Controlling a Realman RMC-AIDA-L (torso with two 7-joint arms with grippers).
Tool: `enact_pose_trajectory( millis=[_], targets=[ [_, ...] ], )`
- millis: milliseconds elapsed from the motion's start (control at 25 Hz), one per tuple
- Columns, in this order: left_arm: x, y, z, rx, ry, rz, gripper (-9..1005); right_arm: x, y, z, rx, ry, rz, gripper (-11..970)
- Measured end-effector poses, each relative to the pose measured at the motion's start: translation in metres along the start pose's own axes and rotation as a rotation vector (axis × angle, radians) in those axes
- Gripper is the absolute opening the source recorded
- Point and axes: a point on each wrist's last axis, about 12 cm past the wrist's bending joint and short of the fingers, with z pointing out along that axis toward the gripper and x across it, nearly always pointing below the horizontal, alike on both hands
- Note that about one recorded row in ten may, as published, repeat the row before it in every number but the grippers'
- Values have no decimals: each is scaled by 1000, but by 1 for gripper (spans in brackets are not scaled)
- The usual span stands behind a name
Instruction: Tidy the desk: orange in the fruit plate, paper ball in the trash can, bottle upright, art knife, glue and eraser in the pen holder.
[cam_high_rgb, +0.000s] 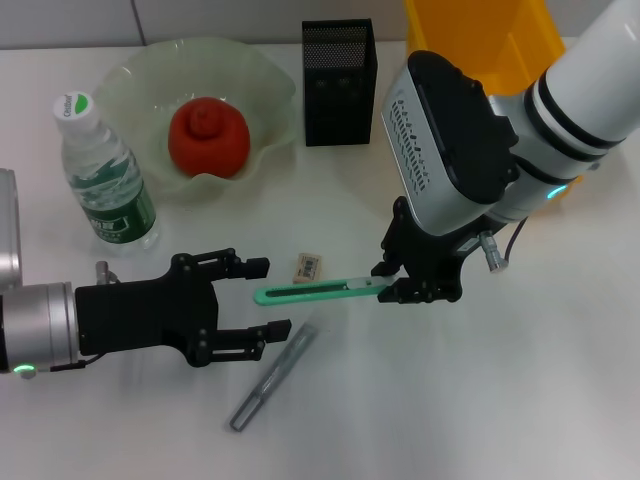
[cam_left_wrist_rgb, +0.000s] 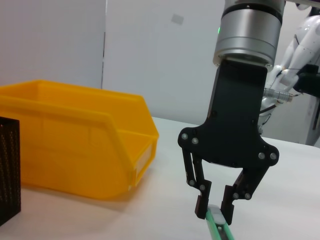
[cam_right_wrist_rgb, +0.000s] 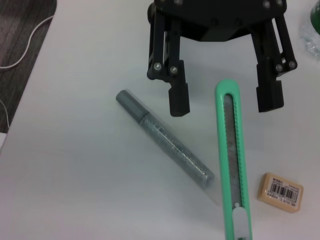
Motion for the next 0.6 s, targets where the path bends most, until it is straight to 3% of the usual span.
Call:
enact_pose_trajectory(
  millis=[600],
  targets=[
    [-3,1,8,8,-16,13,711,0,0,0,4,-1,2,180]
  ],
)
